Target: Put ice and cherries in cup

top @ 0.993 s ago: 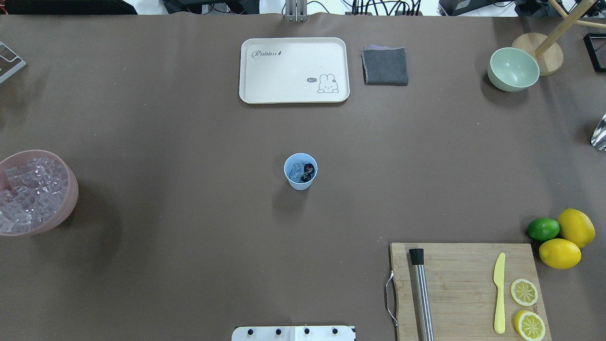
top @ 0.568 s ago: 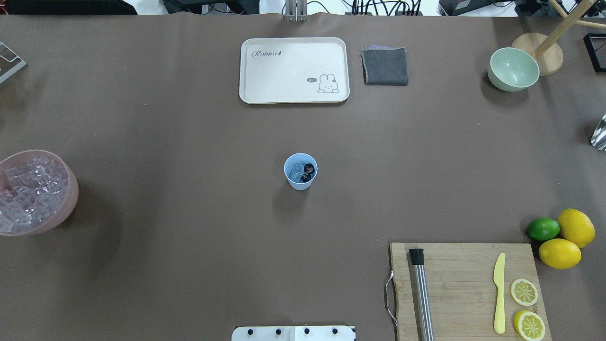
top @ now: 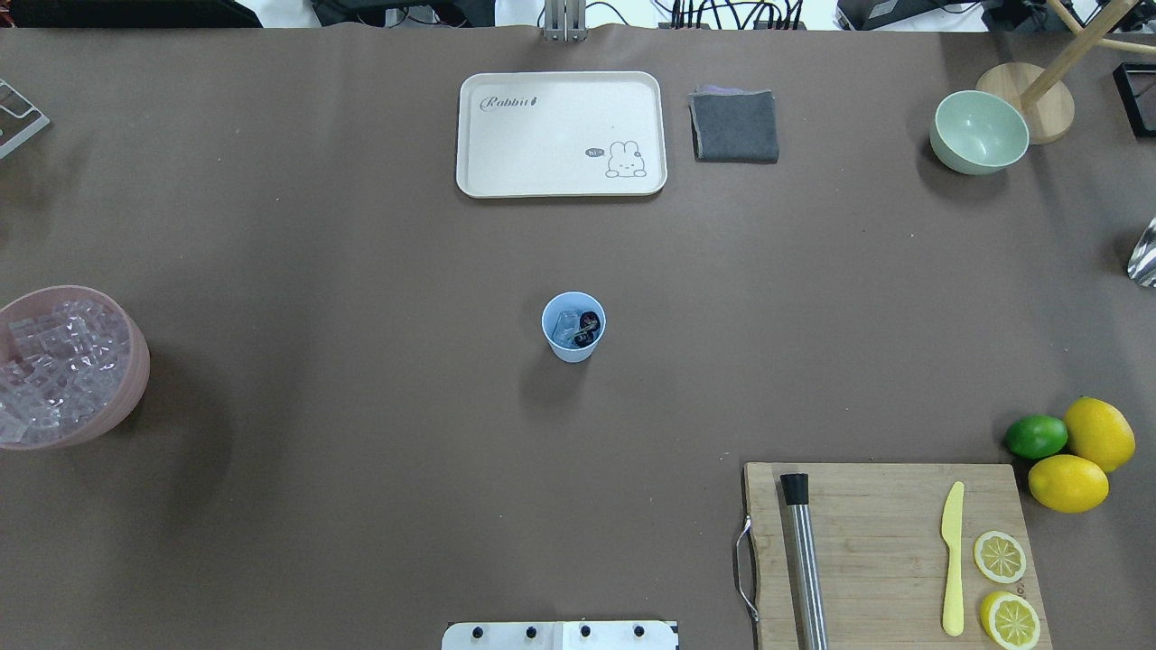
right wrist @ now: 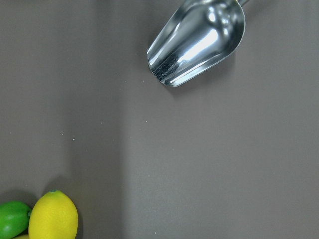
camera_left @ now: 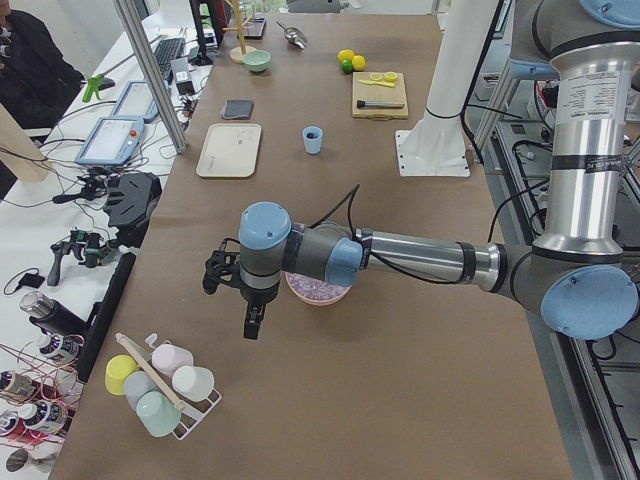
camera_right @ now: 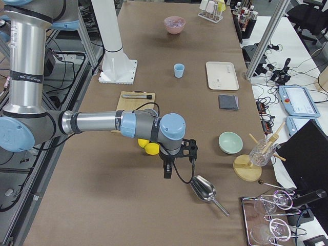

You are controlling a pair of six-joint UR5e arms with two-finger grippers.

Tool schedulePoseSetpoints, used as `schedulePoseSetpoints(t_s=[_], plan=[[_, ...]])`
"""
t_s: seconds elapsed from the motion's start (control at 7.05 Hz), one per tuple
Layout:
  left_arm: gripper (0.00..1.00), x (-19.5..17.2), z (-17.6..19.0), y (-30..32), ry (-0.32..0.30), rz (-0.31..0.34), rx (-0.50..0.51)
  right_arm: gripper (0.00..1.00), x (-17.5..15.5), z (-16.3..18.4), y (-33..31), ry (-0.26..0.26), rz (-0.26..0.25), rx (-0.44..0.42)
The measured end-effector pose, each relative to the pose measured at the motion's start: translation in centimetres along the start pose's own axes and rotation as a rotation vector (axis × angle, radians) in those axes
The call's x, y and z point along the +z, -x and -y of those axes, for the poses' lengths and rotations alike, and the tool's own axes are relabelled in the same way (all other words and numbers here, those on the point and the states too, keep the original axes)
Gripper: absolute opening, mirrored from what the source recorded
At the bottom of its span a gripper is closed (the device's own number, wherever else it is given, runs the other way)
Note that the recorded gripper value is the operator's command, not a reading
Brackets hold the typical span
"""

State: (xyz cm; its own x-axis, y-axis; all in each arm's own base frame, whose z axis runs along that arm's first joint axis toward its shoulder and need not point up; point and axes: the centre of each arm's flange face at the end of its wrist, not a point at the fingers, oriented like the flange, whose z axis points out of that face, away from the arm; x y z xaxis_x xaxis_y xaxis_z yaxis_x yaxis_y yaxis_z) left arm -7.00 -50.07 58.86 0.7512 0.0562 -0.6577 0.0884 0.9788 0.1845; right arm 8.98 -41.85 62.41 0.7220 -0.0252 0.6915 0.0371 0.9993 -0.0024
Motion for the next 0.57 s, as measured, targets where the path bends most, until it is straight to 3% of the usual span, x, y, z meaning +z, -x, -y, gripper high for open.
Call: schedulePoseSetpoints(t_s=[0.57], plan=[[0.98,0.27,-0.12,0.29,0.005,0.005,-0.005,1.00,-0.18,0.42,0.12,-0.004,0.000,-0.005]])
